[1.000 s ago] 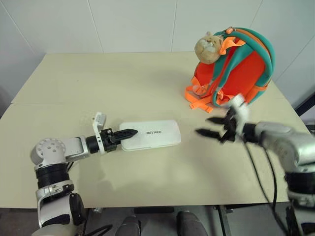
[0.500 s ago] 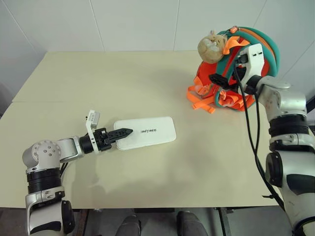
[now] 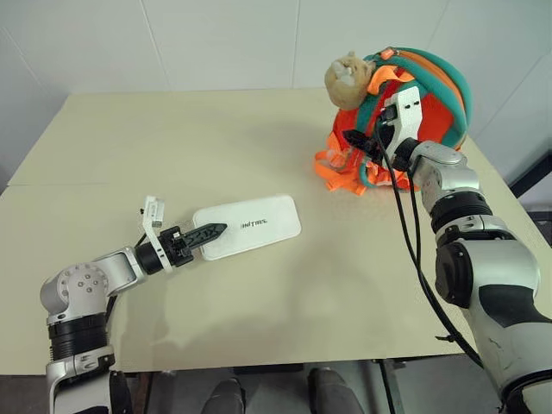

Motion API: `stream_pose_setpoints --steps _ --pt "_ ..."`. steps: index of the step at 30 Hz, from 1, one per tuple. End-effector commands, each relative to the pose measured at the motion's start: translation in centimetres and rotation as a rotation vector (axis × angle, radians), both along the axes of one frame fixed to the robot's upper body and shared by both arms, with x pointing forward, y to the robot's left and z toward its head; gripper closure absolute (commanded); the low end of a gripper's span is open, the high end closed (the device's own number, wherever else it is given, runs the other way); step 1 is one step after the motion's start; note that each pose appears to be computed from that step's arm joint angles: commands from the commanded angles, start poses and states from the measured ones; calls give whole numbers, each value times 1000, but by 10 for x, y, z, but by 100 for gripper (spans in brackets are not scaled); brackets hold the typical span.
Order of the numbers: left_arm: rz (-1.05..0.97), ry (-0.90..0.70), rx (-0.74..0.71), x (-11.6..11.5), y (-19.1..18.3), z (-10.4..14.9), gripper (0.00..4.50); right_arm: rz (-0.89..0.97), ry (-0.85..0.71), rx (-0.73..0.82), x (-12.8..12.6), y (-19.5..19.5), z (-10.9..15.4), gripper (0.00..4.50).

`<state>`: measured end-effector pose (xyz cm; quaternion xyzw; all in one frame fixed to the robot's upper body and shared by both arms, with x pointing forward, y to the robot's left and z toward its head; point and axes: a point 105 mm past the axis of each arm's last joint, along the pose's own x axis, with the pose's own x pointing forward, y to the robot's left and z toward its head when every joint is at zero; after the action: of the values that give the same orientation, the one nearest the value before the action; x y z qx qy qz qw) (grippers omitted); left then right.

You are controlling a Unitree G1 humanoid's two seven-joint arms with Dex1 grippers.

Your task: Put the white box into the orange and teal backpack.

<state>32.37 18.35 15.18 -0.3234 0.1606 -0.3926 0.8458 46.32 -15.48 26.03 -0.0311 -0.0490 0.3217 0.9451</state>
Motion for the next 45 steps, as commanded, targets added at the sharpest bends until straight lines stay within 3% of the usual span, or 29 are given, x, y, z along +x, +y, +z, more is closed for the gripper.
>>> stream_pose_setpoints --steps 1,3,7,12,16,20,22,26,32,37,40,45 --pt "127 -97 39 5 27 13 319 134 -105 56 -11 17 37 395" --pt "182 -161 67 6 41 19 319 242 -85 76 -19 28 41 448" --pt "281 -279 92 6 67 36 319 513 -24 88 -50 57 51 448" --pt "404 -393 72 2 95 64 319 888 84 92 -134 91 66 448" --pt "419 -446 88 -5 103 72 319 1152 196 -3 -206 93 57 448" --pt "394 -497 115 -12 98 79 319 1269 343 -52 -245 82 40 448" --pt "376 -537 121 -17 94 86 319 1238 396 -61 -245 75 30 448" --pt "305 -654 125 -34 79 114 319 1062 427 -70 -213 64 13 448" --pt "227 -817 27 -70 69 174 319 1052 408 -58 -203 68 7 448" --pt "125 -971 -28 -113 56 227 319 1022 430 -34 -194 71 -8 448" --pt "54 -948 21 -124 43 229 319 984 436 -22 -184 71 -13 448" --pt "-74 -801 184 -123 29 201 319 960 427 -19 -173 66 -16 448"
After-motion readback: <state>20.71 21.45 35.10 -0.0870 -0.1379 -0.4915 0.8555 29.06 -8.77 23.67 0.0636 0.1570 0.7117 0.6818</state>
